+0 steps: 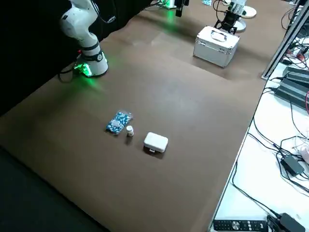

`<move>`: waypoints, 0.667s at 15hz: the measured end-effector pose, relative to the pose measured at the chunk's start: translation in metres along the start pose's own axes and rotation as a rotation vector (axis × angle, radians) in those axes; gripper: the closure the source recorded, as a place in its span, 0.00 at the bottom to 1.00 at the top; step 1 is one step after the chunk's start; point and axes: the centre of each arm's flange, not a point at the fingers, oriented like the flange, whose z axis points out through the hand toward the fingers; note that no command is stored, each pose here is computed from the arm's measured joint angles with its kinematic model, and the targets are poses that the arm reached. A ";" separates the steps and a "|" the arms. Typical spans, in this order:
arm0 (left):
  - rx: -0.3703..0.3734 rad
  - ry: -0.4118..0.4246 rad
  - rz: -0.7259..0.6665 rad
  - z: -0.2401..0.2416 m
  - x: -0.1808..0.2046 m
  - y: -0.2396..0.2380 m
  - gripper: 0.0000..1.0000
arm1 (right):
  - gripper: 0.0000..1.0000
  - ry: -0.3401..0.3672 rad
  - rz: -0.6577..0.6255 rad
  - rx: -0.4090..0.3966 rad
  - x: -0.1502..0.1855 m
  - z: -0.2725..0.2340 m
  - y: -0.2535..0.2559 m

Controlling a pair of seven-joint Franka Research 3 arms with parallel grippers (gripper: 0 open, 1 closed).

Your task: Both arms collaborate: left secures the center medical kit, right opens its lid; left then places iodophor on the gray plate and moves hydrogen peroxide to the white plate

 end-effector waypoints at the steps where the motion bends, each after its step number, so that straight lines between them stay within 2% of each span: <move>1: -0.001 0.000 0.000 0.001 -0.001 0.000 0.03 | 0.00 -0.011 -0.010 -0.001 0.004 0.006 -0.008; 3: -0.001 0.001 -0.005 0.001 0.000 0.000 0.04 | 0.00 -0.030 -0.034 -0.003 0.012 0.018 -0.025; 5: 0.000 0.002 -0.012 0.001 0.001 0.000 0.20 | 0.00 -0.041 -0.032 -0.005 0.022 0.031 -0.044; 7: -0.001 0.002 -0.030 0.001 0.001 0.000 0.24 | 0.00 -0.020 -0.035 -0.004 0.037 0.044 -0.064; 8: -0.002 0.003 -0.050 0.001 0.002 0.000 0.43 | 0.00 -0.013 -0.064 0.004 0.049 0.060 -0.089; 10: -0.009 0.003 -0.048 0.001 0.000 0.001 0.63 | 0.00 -0.008 -0.091 0.029 0.059 0.076 -0.118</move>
